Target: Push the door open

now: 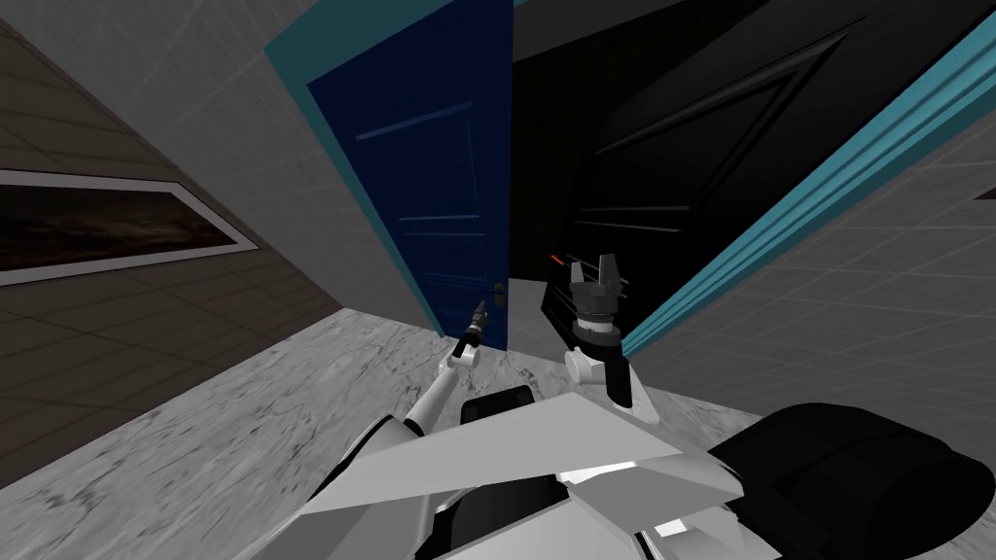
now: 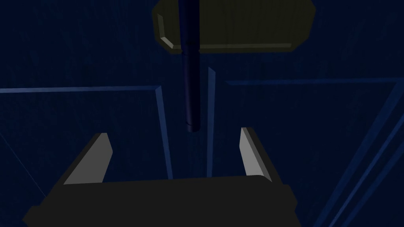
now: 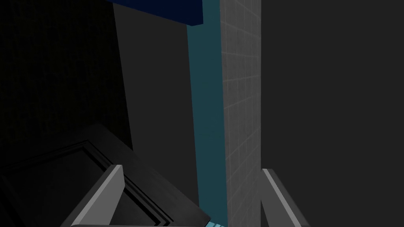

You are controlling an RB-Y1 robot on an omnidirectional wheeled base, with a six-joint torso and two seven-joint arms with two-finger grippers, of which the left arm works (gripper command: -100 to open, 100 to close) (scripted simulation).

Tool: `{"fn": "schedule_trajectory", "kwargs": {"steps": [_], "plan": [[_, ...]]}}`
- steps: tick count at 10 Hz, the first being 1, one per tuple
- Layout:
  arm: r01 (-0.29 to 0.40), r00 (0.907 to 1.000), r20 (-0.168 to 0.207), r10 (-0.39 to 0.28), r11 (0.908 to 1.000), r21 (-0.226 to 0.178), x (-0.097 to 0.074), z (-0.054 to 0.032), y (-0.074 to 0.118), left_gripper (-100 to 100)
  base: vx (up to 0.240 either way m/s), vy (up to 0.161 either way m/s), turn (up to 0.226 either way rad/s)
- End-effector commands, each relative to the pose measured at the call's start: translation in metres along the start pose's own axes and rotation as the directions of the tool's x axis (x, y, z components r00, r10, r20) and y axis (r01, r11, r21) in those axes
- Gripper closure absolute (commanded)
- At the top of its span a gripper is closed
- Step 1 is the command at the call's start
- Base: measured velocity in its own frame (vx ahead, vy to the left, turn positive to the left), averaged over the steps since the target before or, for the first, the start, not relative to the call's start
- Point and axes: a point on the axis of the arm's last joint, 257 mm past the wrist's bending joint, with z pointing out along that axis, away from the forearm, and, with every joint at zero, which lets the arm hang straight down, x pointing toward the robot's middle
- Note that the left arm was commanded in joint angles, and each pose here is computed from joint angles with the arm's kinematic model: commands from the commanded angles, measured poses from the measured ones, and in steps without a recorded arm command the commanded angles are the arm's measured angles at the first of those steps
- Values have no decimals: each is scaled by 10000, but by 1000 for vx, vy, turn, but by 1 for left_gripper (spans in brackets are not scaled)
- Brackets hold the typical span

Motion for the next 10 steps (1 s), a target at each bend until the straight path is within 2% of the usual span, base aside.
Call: {"fn": "schedule_trajectory", "kwargs": {"steps": [1,3,4,7,10], "plan": [[-34,10000,-76,33,10000,-93,54,36,30,-100,97,81,-53],[-36,10000,-93,35,9999,-112,61,40,33,-100,50,48,-23],[-174,9998,4,174,9997,-163,-45,30,57,-100,136,-36,-40],[-230,9997,97,232,9995,-197,-118,28,69,-100,171,-84,-22],[-126,9998,144,129,9997,-188,-102,45,62,-100,194,-96,-25]]}}
